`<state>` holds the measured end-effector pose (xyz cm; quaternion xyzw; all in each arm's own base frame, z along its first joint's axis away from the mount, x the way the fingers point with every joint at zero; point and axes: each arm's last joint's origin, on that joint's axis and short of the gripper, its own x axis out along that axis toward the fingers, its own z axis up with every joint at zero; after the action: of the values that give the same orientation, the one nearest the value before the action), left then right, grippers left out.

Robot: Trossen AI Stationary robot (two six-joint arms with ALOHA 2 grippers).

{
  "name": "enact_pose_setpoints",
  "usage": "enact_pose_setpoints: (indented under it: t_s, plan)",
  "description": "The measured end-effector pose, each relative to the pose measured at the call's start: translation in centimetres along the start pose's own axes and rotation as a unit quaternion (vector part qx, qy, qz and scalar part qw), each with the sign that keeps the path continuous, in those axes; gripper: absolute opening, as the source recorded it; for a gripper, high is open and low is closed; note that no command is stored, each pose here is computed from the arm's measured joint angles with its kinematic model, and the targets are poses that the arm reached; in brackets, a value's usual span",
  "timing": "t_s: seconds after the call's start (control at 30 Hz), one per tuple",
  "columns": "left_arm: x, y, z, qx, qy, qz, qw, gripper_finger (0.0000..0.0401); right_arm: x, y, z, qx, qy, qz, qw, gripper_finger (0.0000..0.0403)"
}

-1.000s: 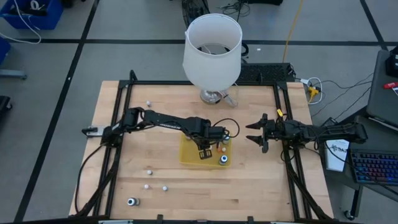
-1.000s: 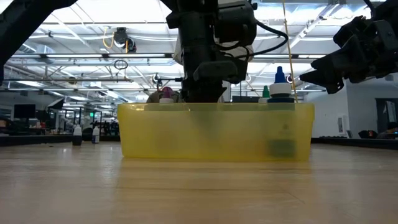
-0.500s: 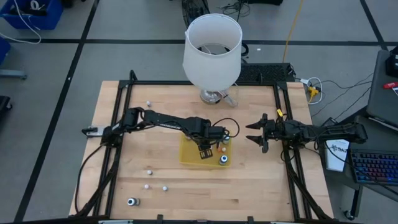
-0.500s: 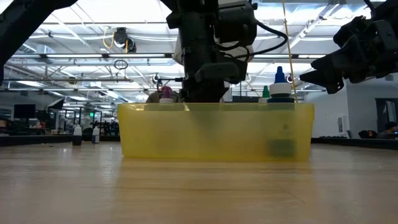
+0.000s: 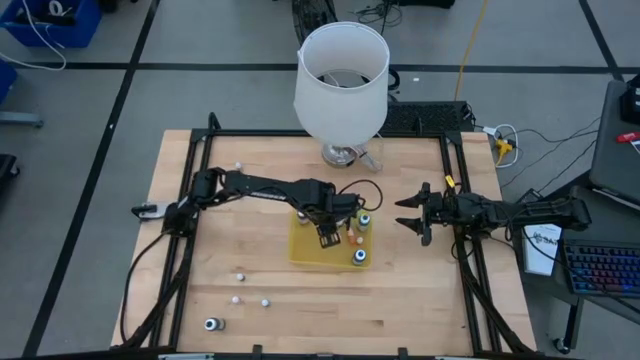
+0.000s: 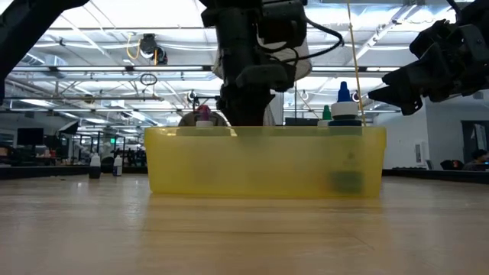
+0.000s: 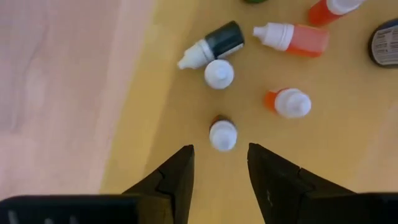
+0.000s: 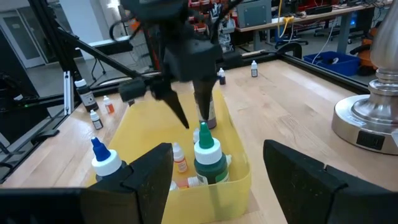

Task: Pick & Place food coloring
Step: Put the purple food coloring bottle into the yellow bin

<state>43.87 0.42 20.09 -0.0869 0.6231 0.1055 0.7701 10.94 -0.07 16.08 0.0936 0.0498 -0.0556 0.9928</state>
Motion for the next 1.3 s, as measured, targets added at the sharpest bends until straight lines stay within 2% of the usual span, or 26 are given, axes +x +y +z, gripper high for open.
enact_pose_setpoints:
  t_s: [0.2, 0.4, 0.53, 0.6, 0.67, 0.77, 0.9, 1.1, 1.3]
  plan:
    - [-3.6, 1.2, -1.0, -0.013, 0.007, 0.013, 1.000, 0.0154, 0.0, 0.0, 0.0, 0.000, 0.002, 0.000, 1.000, 0.0238]
    - [-9.9, 1.3, -3.8, -0.033, -0.040, 0.099, 0.994, 0.0154, 0.1, 0.0, -0.1, -0.001, 0.005, -0.001, 1.000, 0.0238]
    - [-12.6, 1.8, -7.0, -0.095, -0.085, 0.139, 0.982, 0.0154, 0.1, 0.0, -0.1, -0.001, 0.006, -0.001, 1.000, 0.0238]
    - [-13.1, 2.7, -9.1, -0.146, -0.078, 0.144, 0.976, 0.0154, 0.1, 0.0, -0.1, -0.001, 0.006, -0.001, 1.000, 0.0238]
    - [-13.1, 3.9, -11.2, -0.199, -0.048, 0.149, 0.967, 0.0154, 0.1, 0.0, -0.1, -0.001, 0.006, -0.001, 1.000, 0.0238]
    - [-12.8, 5.6, -13.9, -0.282, -0.004, 0.166, 0.945, 0.0155, 0.1, 0.0, -0.1, -0.001, 0.006, -0.001, 1.000, 0.0238]
    - [-12.0, 7.4, -16.0, -0.348, 0.035, 0.183, 0.919, 0.0155, 0.1, 0.0, -0.1, -0.001, 0.006, -0.001, 1.000, 0.0238]
    - [-9.0, 9.5, -17.6, -0.359, 0.085, 0.197, 0.908, 0.0155, 0.1, 0.0, -0.1, -0.001, 0.006, -0.001, 1.000, 0.0238]
    - [-5.7, 11.7, -18.8, -0.368, 0.114, 0.176, 0.906, 0.0155, 0.1, 0.0, -0.1, -0.001, 0.006, -0.001, 1.000, 0.0238]
